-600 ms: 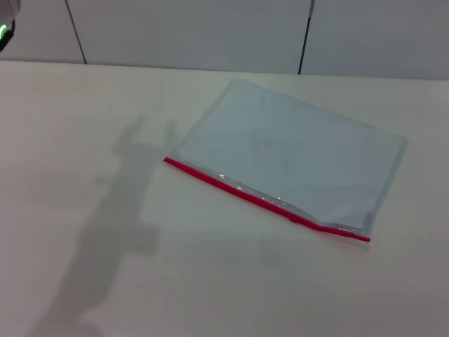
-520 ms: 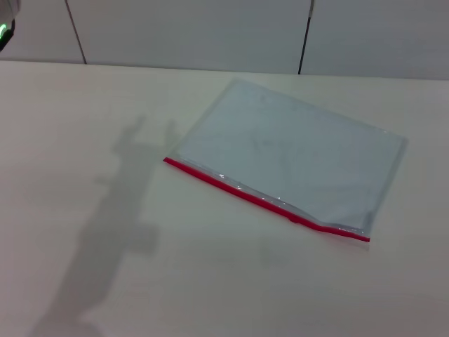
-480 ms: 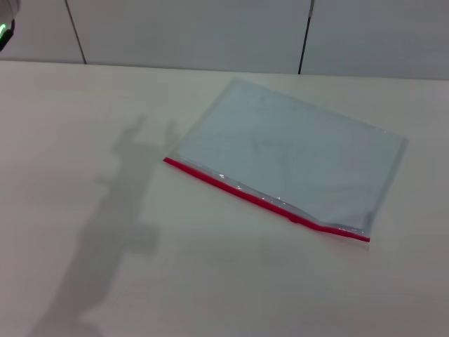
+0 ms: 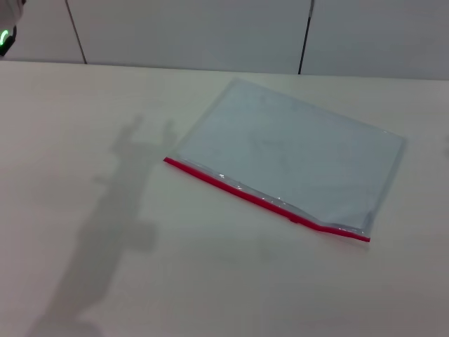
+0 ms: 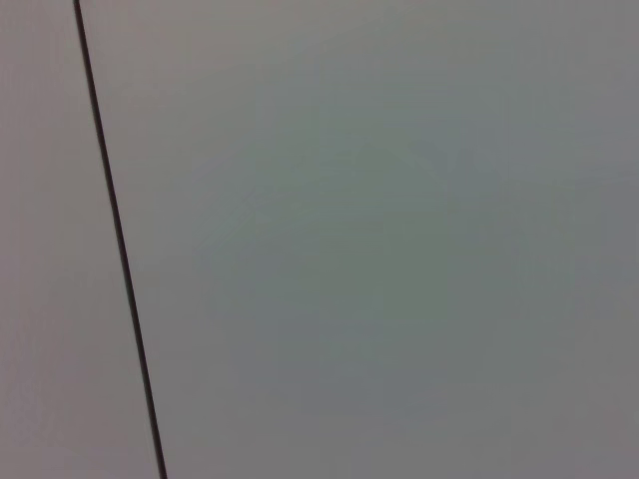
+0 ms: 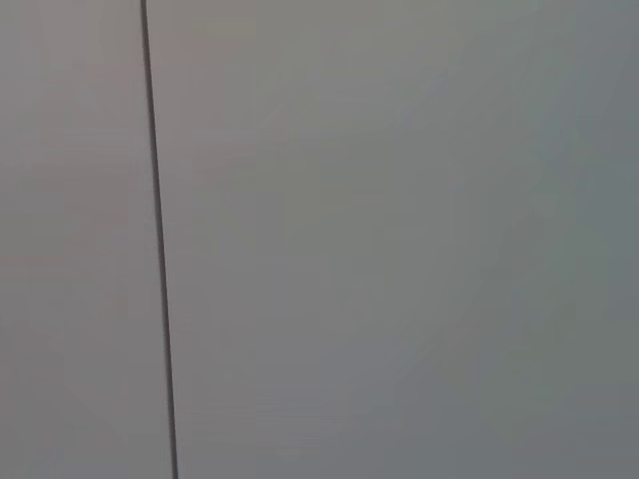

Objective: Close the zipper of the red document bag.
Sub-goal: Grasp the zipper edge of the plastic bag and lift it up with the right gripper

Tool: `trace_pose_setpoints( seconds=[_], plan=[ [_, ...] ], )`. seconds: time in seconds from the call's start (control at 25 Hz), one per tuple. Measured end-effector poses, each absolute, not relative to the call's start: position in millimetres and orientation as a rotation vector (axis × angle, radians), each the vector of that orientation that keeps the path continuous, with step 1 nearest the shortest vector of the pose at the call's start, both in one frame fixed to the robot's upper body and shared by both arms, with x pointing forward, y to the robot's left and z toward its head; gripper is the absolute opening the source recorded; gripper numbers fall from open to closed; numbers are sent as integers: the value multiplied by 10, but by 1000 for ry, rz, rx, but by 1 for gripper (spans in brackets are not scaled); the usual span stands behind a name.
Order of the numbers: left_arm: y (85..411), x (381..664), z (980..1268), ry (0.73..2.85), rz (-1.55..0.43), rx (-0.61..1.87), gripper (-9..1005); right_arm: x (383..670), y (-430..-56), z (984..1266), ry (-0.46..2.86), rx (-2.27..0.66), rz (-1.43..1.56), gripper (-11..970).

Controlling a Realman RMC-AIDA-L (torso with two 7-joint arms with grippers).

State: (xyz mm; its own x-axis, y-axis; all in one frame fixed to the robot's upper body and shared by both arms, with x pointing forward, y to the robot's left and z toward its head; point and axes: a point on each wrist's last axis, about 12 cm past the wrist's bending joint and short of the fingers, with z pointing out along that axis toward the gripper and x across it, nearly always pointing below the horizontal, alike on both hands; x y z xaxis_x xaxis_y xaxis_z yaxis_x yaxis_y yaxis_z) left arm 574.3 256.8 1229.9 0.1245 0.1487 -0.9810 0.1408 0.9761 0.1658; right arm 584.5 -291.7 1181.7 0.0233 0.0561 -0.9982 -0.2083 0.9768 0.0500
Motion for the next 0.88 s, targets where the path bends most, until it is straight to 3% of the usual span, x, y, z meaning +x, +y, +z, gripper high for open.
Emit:
trace_pose_setpoints(
  seconds=[0.4,0.88],
  plan=[
    [2578,5745,12258,1463,12,244,602,5841,-2862,11784,1547,-172,194,696],
    [2631,5736,12236,1484,42,234,603,5595,-2727,11712,1587,-315,412,698]
  ],
)
